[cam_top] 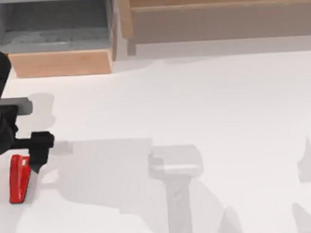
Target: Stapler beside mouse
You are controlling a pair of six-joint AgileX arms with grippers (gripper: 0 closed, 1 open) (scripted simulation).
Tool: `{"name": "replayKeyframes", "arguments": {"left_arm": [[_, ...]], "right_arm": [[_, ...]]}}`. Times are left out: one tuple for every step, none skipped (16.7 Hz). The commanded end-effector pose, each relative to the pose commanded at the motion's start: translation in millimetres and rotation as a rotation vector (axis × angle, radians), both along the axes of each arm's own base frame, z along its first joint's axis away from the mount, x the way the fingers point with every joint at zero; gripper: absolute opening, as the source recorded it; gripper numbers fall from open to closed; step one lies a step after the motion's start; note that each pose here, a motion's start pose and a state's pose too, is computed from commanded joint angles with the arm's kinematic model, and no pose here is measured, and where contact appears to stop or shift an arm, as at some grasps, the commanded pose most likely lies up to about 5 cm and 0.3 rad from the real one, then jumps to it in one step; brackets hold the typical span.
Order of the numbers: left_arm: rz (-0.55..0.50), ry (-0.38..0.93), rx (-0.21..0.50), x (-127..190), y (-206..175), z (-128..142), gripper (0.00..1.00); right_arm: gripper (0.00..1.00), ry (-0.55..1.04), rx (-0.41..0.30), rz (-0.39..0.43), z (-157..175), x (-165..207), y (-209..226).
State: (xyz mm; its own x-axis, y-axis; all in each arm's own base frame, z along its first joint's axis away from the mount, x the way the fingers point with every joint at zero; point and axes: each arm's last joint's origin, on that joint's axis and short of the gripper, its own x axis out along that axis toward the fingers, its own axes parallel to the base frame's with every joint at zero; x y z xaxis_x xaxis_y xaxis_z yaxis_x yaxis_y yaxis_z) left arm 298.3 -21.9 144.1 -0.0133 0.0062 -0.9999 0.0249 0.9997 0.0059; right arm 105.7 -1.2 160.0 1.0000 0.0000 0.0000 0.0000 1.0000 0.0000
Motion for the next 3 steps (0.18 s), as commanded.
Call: {"name": "replayKeyframes", "arguments": {"left_arm": [[0.0,0.0,0.0,0.0,0.0,0.0,1.0],[0.0,0.0,0.0,0.0,0.0,0.0,1.0],[0.0,0.0,0.0,0.0,0.0,0.0,1.0]], "right_arm": [[1.0,0.0,0.0,0.0,0.0,0.0,0.0],[1.0,0.0,0.0,0.0,0.0,0.0,0.0],[1.0,0.0,0.0,0.0,0.0,0.0,0.0]]}}
